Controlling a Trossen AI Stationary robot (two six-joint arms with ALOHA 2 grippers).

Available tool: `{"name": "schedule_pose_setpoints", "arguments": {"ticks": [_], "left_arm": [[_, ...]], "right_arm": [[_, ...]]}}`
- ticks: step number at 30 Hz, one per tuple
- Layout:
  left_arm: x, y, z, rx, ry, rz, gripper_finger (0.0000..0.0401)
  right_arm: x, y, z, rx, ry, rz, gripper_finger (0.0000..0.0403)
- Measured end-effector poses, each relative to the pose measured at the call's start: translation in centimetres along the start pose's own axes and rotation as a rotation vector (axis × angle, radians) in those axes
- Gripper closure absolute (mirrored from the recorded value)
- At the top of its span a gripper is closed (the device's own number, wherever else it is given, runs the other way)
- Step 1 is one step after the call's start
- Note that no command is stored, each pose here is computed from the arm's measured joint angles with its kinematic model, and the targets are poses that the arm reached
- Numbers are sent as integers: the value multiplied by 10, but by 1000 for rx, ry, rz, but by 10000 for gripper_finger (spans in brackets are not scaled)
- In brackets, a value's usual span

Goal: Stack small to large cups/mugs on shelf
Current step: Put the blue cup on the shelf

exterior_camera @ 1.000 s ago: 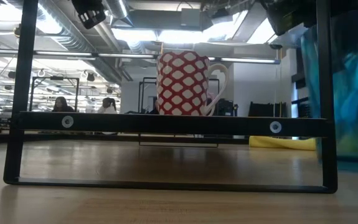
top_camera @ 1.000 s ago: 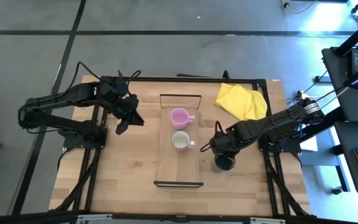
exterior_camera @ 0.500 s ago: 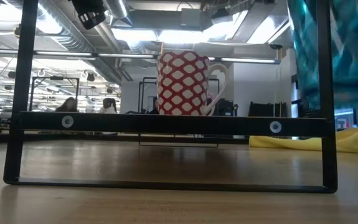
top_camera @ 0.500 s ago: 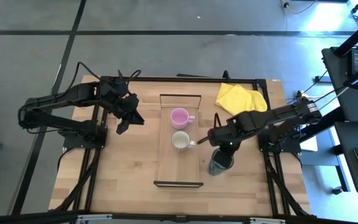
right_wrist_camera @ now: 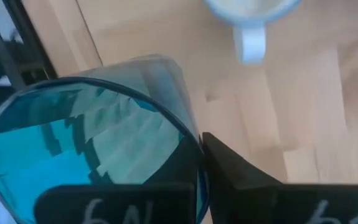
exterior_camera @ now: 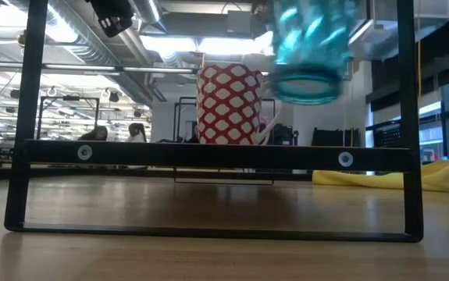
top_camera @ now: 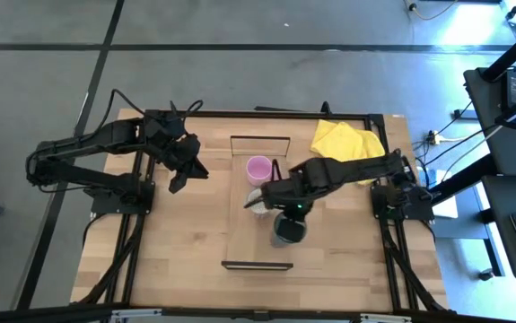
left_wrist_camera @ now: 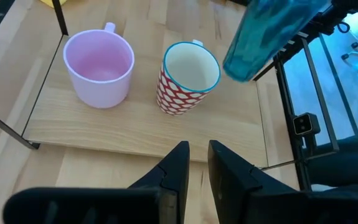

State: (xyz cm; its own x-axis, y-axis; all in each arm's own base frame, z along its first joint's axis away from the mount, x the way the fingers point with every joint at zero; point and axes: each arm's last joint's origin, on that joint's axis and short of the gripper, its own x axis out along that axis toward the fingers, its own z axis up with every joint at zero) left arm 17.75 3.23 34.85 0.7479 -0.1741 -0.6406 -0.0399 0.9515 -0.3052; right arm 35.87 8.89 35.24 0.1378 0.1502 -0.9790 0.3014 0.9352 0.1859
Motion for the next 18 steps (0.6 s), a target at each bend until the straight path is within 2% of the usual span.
{"name": "schedule_pose_setpoints", "arguments": {"ticks": [6,12,18], "left_arm": [[0,0,0,3,-2,4,346],[0,0,0,11,-1,7,346],[0,0,0,29,2,7,346]], "right_arm": [[11,-1,23,14,-14,-12,392],[27,10,36,13,19,31,387],[33,23,47,32,-55,81,387]]}}
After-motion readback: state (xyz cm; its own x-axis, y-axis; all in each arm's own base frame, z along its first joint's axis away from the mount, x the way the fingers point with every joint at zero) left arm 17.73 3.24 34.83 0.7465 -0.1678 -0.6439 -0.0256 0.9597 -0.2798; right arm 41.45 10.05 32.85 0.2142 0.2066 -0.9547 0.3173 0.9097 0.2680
